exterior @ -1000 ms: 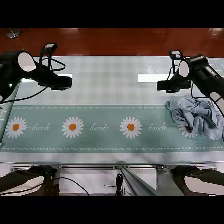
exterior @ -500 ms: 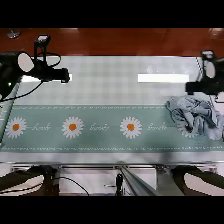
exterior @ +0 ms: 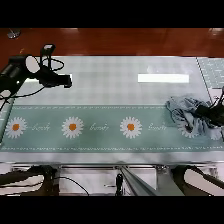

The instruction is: Fold the shirts.

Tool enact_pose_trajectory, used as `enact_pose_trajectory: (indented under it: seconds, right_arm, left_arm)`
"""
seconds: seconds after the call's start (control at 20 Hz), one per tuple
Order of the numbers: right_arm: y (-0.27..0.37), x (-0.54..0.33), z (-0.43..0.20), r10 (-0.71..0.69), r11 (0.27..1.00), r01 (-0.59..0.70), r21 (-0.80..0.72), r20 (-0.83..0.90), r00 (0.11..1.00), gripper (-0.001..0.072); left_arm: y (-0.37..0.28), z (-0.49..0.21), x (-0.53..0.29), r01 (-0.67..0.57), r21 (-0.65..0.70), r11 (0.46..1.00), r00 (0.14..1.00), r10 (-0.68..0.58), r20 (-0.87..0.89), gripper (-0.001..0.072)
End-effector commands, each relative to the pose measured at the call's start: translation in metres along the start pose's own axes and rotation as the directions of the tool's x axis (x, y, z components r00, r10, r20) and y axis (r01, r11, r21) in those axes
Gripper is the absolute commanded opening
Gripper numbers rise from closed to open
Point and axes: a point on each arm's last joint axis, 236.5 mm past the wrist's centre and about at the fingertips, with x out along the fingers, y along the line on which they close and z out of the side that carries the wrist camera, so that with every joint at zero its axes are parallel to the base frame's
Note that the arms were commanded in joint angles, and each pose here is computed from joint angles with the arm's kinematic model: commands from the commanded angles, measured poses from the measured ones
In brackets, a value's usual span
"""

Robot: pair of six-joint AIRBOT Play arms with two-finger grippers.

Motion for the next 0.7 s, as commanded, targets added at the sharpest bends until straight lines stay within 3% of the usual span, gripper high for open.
enact_pose_trajectory:
  seconds: [0.0,0.1,0.15,0.25,0.4,0.5,0.65]
  right_arm:
    - [0.022,0.017,0.005,0.108,0.993,-0.109,0.044,0.016,0.994,0.0497]
    - [0.039,0.009,0.011,0.182,0.983,-0.183,0.010,0.028,0.983,0.0032]
    - [0.051,-0.002,0.020,0.235,0.972,-0.235,-0.020,0.040,0.971,0.0032]
    - [0.077,-0.052,0.058,0.363,0.932,-0.356,-0.073,0.138,0.921,0.0031]
    - [0.101,-0.187,0.123,0.527,0.847,-0.499,-0.184,0.412,0.743,0.0031]
    - [0.104,-0.282,0.136,0.566,0.819,-0.495,-0.292,0.560,0.606,0.0031]
    - [0.108,-0.409,0.125,0.620,0.770,-0.466,-0.436,0.686,0.381,0.0030]
  left_arm:
    - [0.000,-0.029,0.009,0.013,-0.023,1.000,0.991,-0.016,-0.130,0.0703]
    - [0.008,-0.042,0.003,0.013,0.005,1.000,0.982,-0.012,-0.188,0.0703]
    - [0.016,-0.053,-0.002,0.022,0.050,0.998,0.973,-0.010,-0.231,0.0703]
    - [0.036,-0.070,-0.015,0.020,0.014,1.000,0.954,-0.015,-0.298,0.0703]
    - [0.029,-0.068,-0.042,0.138,-0.104,0.985,0.971,-0.156,-0.182,0.0703]
    - [0.006,-0.064,-0.069,0.253,-0.105,0.962,0.966,-0.257,-0.023,0.0703]
    - [-0.024,-0.082,-0.105,0.322,-0.064,0.944,0.943,-0.314,0.111,0.0703]
